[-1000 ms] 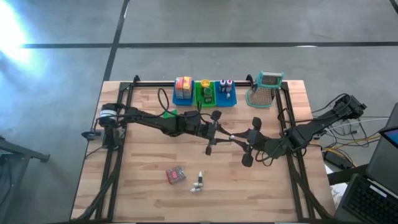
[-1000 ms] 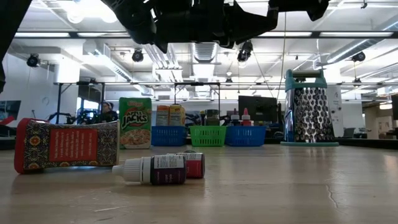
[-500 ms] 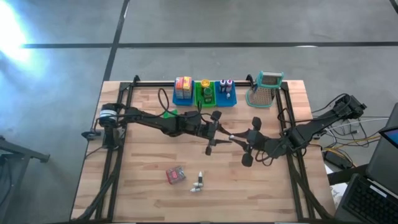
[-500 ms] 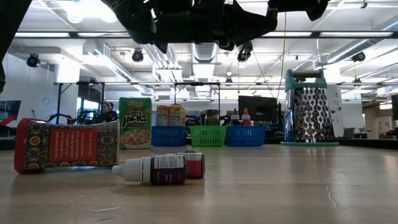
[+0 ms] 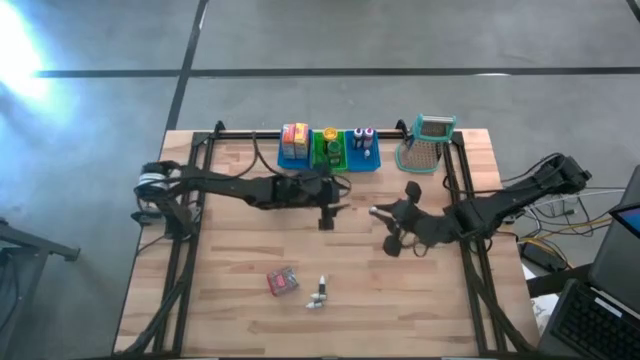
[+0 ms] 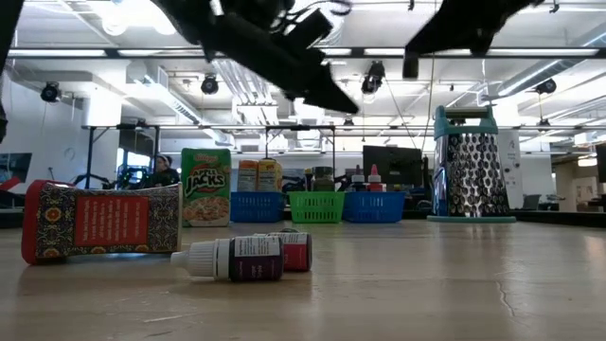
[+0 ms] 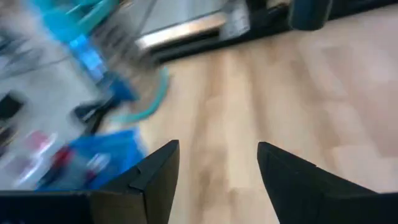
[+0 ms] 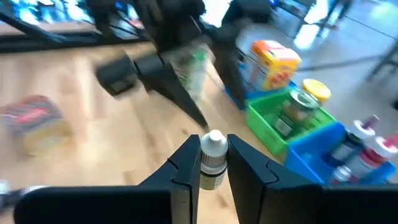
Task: Pick & Place Kitchen Items
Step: Put the small green food coloring bottle into the right blue bin
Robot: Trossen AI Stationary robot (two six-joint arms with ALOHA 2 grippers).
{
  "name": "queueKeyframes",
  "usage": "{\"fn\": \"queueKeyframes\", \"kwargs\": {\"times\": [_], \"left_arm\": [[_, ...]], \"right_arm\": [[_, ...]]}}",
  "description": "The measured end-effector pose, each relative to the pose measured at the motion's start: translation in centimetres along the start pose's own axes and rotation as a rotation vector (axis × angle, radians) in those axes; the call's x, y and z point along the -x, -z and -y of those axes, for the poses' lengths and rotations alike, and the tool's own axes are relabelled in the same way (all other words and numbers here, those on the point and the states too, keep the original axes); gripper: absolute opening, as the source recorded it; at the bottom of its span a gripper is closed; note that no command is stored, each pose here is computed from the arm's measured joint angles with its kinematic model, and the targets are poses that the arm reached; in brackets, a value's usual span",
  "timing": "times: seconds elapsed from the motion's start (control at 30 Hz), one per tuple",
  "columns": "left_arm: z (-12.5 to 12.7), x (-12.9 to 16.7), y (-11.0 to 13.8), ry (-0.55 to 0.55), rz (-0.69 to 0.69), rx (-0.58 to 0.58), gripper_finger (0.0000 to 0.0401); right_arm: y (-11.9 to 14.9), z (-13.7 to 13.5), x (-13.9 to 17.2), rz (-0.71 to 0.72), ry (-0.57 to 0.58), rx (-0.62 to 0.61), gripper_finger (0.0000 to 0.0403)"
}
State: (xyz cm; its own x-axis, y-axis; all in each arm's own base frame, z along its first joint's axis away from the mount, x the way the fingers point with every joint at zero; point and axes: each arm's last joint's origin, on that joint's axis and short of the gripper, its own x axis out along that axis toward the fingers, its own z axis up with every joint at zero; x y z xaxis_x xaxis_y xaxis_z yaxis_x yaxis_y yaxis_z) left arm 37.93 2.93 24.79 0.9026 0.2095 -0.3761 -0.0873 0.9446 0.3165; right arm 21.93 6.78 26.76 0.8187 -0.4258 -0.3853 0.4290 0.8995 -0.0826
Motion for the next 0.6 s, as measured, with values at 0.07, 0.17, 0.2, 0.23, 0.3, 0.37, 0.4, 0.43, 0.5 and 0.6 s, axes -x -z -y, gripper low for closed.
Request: {"fn": "queueKeyframes", "kwargs": {"times": [0.07, 0.17, 0.2, 0.23, 0.3, 0.37, 0.4, 0.43, 0.5, 0.6], "left_arm": [[-0.3, 1.0, 0.5, -0.035, 0.021, 0.039, 0.0215], [-0.3, 2.6, 1.3, -0.054, 0.108, 0.080, 0.0205], [-0.3, 3.1, 1.6, -0.060, 0.142, 0.091, 0.0203], [-0.2, 3.6, 2.0, -0.064, 0.167, 0.106, 0.0200], [-0.2, 4.6, 2.7, -0.076, 0.222, 0.144, 0.0197], [-0.2, 5.7, 3.3, -0.088, 0.275, 0.179, 0.0195], [-0.1, 6.2, 3.6, -0.093, 0.303, 0.192, 0.0195], [-0.2, 6.7, 3.9, -0.098, 0.333, 0.202, 0.0195], [-0.1, 7.7, 4.5, -0.105, 0.376, 0.218, 0.0195], [-0.1, 9.1, 5.1, -0.116, 0.435, 0.232, 0.0195]], "right_arm": [[0.3, 0.9, -0.9, -0.017, 0.040, -0.011, 0.0057], [0.5, 2.3, -2.1, -0.041, 0.084, -0.039, 0.0059], [0.5, 2.8, -2.5, -0.047, 0.092, -0.048, 0.0060], [0.6, 3.3, -3.0, -0.053, 0.095, -0.056, 0.0060], [0.6, 4.3, -3.8, -0.055, 0.091, -0.074, 0.0060], [0.6, 5.2, -4.5, -0.054, 0.093, -0.087, 0.0060], [0.5, 5.8, -4.7, -0.053, 0.103, -0.095, 0.0059], [0.5, 6.3, -5.0, -0.053, 0.123, -0.105, 0.0059], [0.4, 7.3, -5.4, -0.056, 0.168, -0.124, 0.0057], [0.1, 8.5, -6.0, -0.038, 0.197, -0.152, 0.0056]]}}
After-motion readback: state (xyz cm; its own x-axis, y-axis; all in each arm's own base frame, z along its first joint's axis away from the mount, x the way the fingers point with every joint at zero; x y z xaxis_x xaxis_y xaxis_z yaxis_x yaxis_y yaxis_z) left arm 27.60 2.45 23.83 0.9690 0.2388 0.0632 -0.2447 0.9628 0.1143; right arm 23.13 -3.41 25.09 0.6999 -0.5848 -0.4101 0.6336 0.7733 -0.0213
